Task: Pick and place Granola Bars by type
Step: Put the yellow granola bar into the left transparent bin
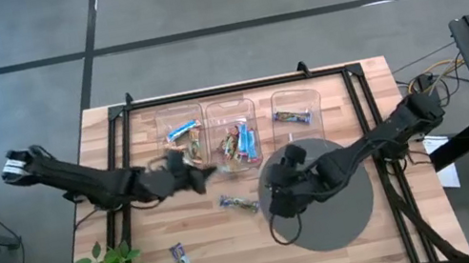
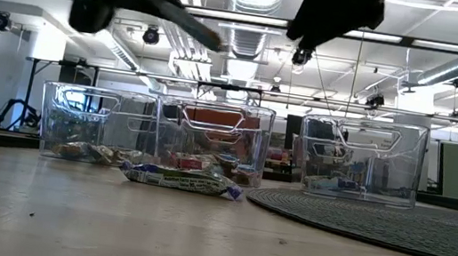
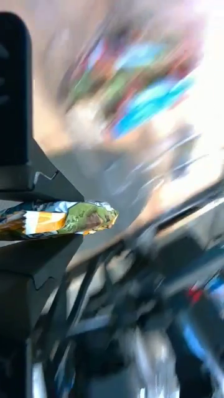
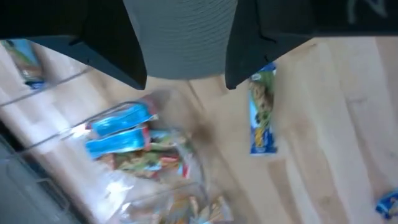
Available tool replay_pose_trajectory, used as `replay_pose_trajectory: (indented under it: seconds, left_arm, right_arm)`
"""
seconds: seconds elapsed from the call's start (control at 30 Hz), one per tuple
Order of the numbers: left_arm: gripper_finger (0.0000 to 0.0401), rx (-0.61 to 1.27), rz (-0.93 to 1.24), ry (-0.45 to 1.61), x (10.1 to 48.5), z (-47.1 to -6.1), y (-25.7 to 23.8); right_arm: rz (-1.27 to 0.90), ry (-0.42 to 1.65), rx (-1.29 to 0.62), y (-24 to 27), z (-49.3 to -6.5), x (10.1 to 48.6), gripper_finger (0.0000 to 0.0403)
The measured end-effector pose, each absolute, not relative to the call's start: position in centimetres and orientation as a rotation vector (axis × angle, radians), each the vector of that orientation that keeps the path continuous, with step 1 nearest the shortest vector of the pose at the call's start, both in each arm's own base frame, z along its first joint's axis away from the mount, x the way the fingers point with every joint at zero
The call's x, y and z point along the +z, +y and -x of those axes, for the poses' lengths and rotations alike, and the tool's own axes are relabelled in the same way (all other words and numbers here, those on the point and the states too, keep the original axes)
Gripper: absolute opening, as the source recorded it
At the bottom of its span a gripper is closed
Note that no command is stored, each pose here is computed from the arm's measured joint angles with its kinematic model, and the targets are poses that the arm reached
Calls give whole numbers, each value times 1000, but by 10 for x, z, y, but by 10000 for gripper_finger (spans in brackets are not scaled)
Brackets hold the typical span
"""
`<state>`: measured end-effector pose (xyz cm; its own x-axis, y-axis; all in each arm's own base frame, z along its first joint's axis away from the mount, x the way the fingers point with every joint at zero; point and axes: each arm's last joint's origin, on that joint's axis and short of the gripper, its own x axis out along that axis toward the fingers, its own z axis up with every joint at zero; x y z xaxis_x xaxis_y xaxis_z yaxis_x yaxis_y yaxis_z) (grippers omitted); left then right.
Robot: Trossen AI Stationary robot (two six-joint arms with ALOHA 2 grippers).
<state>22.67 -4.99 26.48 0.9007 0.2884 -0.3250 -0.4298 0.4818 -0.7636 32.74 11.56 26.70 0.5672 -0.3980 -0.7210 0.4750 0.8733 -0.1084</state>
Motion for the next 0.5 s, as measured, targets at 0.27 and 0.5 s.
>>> replay_pose_trajectory:
  seconds: [0.27,0.5]
  left_arm:
    - [66,885,454,285,309,-178,-27]
    - [66,1003,170,445,300,-180,-16]
  right_arm:
    - [-111,798,-570,104,-318,280,214]
    - [-107,813,-582,100,-320,275,215]
